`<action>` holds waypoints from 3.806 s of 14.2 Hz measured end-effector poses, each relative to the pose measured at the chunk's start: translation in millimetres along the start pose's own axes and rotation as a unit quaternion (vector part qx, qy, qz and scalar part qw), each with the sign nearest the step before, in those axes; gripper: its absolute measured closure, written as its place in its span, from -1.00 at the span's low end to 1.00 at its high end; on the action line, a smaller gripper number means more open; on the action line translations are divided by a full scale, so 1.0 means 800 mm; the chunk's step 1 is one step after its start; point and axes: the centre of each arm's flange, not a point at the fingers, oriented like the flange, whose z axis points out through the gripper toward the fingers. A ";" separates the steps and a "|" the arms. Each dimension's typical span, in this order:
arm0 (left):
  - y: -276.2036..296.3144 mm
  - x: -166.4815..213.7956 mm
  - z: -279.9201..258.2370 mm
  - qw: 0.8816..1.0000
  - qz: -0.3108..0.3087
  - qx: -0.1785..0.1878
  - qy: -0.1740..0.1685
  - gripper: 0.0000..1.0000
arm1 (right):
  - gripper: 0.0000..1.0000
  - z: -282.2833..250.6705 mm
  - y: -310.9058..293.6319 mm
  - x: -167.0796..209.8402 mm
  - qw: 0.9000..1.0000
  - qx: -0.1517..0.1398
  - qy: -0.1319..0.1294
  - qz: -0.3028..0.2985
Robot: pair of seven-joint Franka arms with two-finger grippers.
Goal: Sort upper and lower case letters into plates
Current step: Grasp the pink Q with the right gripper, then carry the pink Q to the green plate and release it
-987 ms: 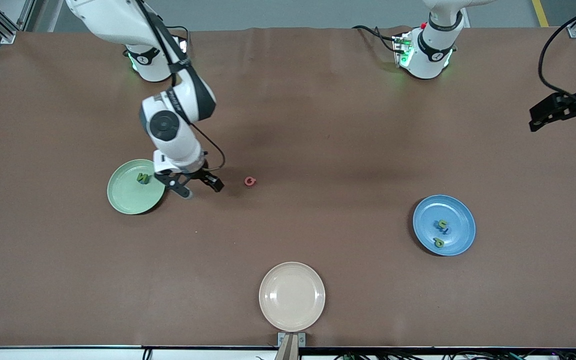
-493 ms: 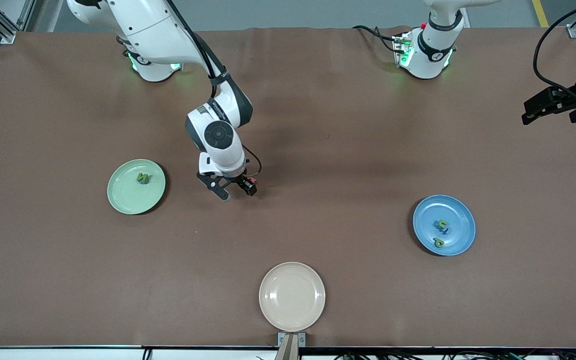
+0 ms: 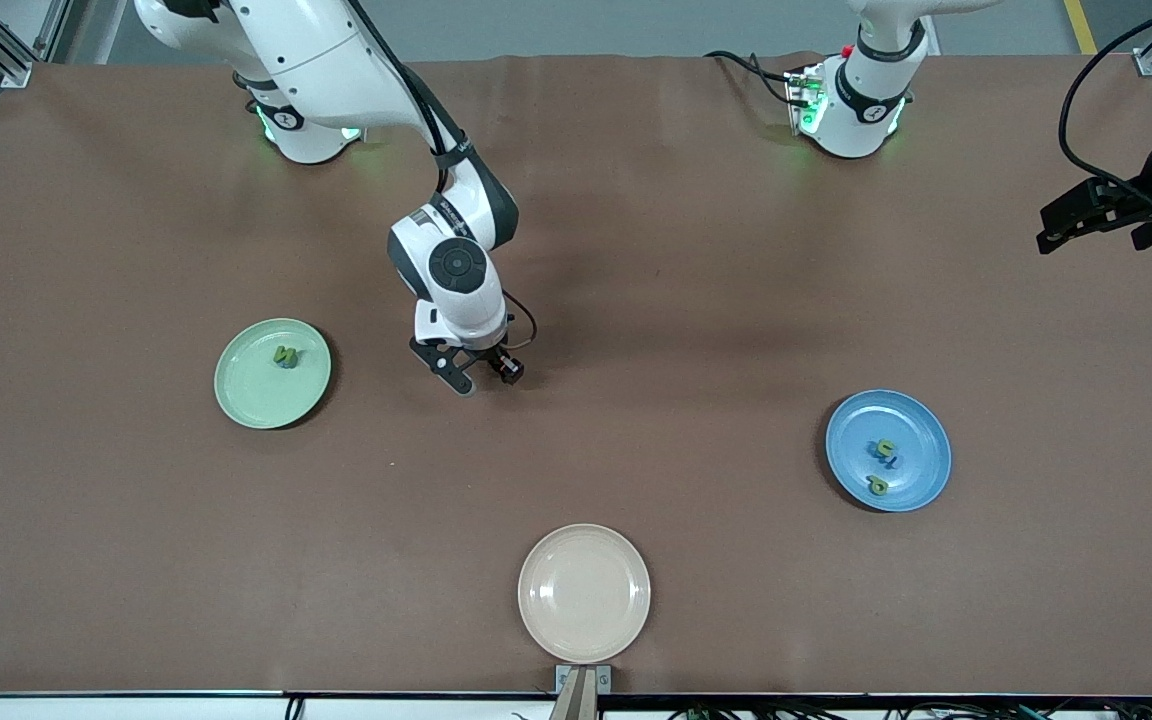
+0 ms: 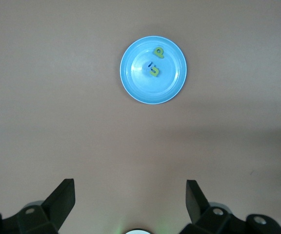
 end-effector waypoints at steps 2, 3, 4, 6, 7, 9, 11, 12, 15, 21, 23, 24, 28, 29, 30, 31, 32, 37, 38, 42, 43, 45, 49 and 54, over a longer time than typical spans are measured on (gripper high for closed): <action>0.000 0.001 0.001 1.000 0.000 0.000 0.003 -1.00 | -0.26 0.000 -0.001 -0.006 1.000 0.000 0.000 0.000; 0.001 0.002 0.001 1.000 0.000 0.000 0.006 -1.00 | -0.16 0.000 -0.001 -0.007 1.000 0.000 0.000 0.000; 0.001 0.003 0.002 1.000 0.000 0.000 0.008 -1.00 | -0.16 0.000 -0.001 -0.009 1.000 0.000 0.000 -0.001; 0.001 0.004 0.002 1.000 0.001 -0.001 0.010 -1.00 | -0.12 0.000 -0.002 -0.012 1.000 0.000 0.000 -0.003; 0.001 0.004 0.002 1.000 0.001 -0.001 0.010 -1.00 | 0.02 0.000 -0.002 -0.012 1.000 0.000 0.000 -0.003; 0.001 0.005 0.002 1.000 0.001 -0.001 0.013 -1.00 | 0.28 0.000 -0.002 -0.013 1.000 0.000 0.000 -0.003; 0.001 0.006 0.002 1.000 0.001 -0.001 0.016 -1.00 | 0.28 0.000 -0.002 -0.013 1.000 -0.001 0.000 -0.003; 0.001 0.006 0.002 1.000 0.001 -0.001 0.017 -1.00 | 0.28 0.000 -0.002 -0.010 1.000 -0.001 0.001 -0.003; 0.001 0.006 0.002 1.000 0.001 -0.001 0.017 -1.00 | 0.28 -0.010 0.008 0.024 0.999 -0.031 -0.002 -0.027; 0.000 0.006 0.002 1.000 0.000 -0.001 0.017 -1.00 | 0.28 -0.094 0.106 0.198 0.992 -0.032 -0.023 -0.122; 0.000 0.006 0.001 1.000 0.000 -0.001 0.017 -1.00 | 0.28 -0.102 0.159 0.234 0.987 -0.033 -0.034 -0.154; 0.000 0.006 0.001 1.000 0.000 -0.001 0.017 -1.00 | 0.28 -0.103 0.184 0.249 0.985 -0.032 -0.037 -0.167; 0.001 0.006 0.001 1.000 0.001 -0.001 0.018 -1.00 | 0.28 -0.088 0.260 0.293 0.977 -0.019 -0.036 -0.208; 0.001 0.006 0.001 1.000 0.001 -0.001 0.018 -1.00 | 0.28 -0.080 0.273 0.299 0.975 -0.017 -0.034 -0.217; 0.001 0.006 0.001 1.000 0.001 -0.001 0.017 -1.00 | 0.28 -0.073 0.286 0.305 0.974 -0.014 -0.032 -0.224; 0.001 0.006 0.002 1.000 0.001 -0.001 0.017 -1.00 | 0.28 -0.066 0.299 0.309 0.973 -0.012 -0.029 -0.230; 0.001 0.006 0.003 1.000 0.001 -0.001 0.016 -1.00 | 0.28 -0.060 0.309 0.313 0.971 -0.009 -0.025 -0.236; 0.002 0.008 0.004 1.000 0.001 -0.001 0.017 -1.00 | 0.28 -0.041 0.339 0.315 0.969 -0.005 -0.019 -0.246; 0.002 0.008 0.005 1.000 0.001 -0.001 0.017 -1.00 | 0.28 -0.040 0.340 0.313 0.969 -0.005 -0.019 -0.247; 0.001 0.011 0.007 1.000 0.000 -0.002 0.019 -1.00 | 0.28 -0.034 0.343 0.307 0.969 -0.005 -0.020 -0.248; 0.001 0.014 0.009 1.000 0.000 -0.002 0.021 -1.00 | 0.28 -0.034 0.343 0.307 0.969 -0.005 -0.020 -0.248; 0.001 0.020 0.015 1.000 0.000 -0.003 0.024 -1.00 | 0.28 -0.033 0.343 0.306 0.968 -0.005 -0.020 -0.248; 0.002 0.023 0.018 1.000 0.001 -0.003 0.024 -1.00 | 0.28 -0.031 0.343 0.305 0.968 -0.005 -0.020 -0.249; 0.002 0.023 0.018 1.000 0.001 -0.003 0.025 -1.00 | 0.28 -0.029 0.344 0.303 0.968 -0.006 -0.022 -0.250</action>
